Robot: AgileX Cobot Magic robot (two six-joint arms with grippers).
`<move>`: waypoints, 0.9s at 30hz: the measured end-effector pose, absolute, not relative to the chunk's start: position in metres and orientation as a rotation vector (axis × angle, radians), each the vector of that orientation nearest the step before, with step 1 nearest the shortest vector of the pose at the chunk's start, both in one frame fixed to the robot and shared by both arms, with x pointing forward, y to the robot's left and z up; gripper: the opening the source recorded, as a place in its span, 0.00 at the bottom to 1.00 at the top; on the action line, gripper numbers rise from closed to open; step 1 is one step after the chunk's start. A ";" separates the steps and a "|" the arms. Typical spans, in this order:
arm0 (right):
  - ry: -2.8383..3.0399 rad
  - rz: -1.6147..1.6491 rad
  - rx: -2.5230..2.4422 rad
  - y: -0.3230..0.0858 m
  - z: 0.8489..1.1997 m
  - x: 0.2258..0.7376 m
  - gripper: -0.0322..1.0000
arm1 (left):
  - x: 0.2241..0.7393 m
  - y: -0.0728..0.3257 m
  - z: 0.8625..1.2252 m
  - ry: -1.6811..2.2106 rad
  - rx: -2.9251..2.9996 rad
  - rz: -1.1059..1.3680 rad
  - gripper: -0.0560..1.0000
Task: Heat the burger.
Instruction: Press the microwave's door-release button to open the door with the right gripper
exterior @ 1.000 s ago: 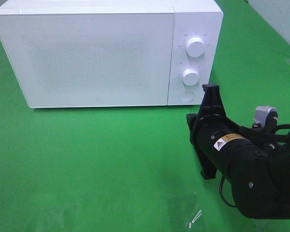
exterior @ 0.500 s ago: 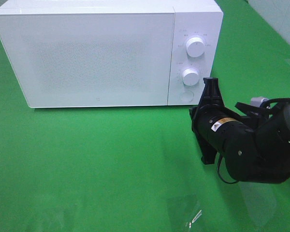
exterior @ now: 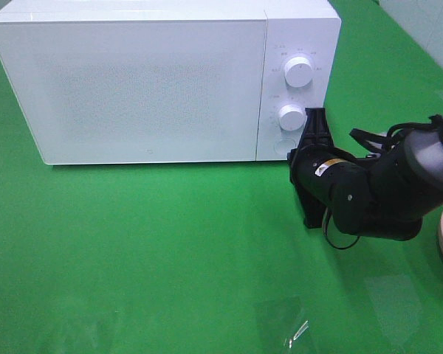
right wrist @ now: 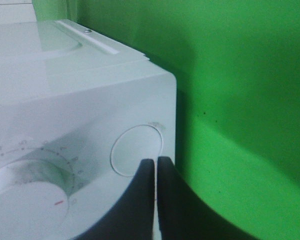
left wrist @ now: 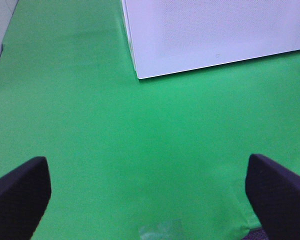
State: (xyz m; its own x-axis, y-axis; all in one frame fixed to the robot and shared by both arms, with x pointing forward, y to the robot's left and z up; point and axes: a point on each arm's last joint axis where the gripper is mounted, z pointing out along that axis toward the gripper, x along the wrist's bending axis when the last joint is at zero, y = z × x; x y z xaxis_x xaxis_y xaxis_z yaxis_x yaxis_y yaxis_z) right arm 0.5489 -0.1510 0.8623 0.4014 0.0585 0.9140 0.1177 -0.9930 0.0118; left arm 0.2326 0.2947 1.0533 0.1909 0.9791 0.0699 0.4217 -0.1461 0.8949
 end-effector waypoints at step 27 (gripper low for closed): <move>-0.160 -1.732 -2.586 -0.146 0.854 0.579 0.05 | 0.233 0.295 1.053 1.336 1.696 0.912 0.98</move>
State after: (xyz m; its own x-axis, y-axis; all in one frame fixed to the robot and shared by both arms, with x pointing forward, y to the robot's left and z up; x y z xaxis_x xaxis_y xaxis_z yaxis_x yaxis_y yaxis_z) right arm 0.5794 -0.1465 0.8540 0.3773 0.0712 0.9233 0.0990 -0.9944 0.0362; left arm 0.2326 0.2947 1.0533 0.1909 0.9791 0.0699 0.4217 -0.1461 0.8949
